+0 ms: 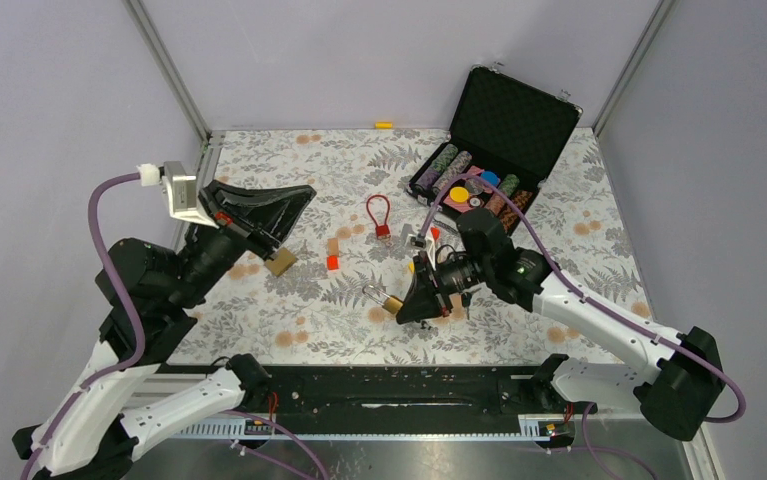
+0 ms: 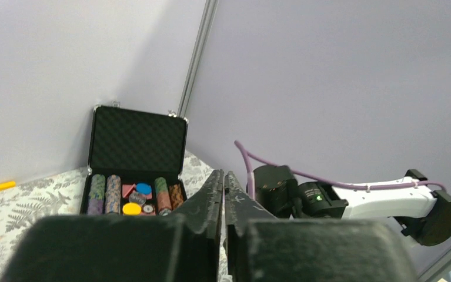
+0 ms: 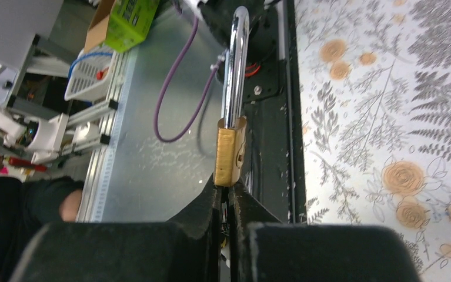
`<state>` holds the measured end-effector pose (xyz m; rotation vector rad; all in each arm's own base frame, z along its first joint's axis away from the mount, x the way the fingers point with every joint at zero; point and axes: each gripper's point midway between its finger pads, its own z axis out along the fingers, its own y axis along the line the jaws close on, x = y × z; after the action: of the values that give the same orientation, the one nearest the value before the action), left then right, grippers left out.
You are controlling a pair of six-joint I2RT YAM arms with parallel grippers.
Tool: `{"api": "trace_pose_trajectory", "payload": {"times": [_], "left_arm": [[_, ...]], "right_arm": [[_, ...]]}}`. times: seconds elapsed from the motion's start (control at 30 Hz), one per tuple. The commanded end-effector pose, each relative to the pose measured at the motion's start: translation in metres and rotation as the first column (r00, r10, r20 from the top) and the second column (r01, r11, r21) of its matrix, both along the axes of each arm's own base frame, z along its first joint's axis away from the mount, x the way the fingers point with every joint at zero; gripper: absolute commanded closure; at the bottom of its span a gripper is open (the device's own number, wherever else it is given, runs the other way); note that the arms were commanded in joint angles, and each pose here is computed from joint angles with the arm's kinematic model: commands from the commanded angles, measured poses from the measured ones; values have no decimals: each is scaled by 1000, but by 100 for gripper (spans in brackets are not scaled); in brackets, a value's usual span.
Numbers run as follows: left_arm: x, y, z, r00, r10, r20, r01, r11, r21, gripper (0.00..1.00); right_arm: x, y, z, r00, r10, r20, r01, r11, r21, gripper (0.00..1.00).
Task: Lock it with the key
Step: Remove the key from the lock.
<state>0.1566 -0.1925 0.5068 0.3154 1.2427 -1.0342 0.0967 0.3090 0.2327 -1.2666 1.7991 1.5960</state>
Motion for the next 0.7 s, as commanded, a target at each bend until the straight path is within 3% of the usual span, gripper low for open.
{"api": "trace_pose_trajectory", "payload": {"times": [0.0, 0.1, 0.27, 0.6, 0.67], "left_arm": [[13, -17, -28, 998, -15, -67, 19, 998, 53, 65], [16, -22, -49, 992, -26, -126, 32, 998, 48, 29], [16, -31, -85, 977, -62, -206, 67, 998, 17, 5], [6, -62, -111, 924, -255, -285, 233, 966, -111, 1], [3, -65, -108, 916, -284, -284, 257, 958, -129, 9]], "right_arm": [[22, 16, 41, 991, -135, 20, 131, 981, 141, 100], [37, 22, 58, 974, -227, -8, 224, 954, 202, 100], [33, 25, 98, 973, -223, -62, 231, 912, 340, 100], [27, 23, 138, 971, -179, -161, 234, 854, 465, 100], [28, 23, 139, 969, -181, -170, 241, 849, 469, 100]]}}
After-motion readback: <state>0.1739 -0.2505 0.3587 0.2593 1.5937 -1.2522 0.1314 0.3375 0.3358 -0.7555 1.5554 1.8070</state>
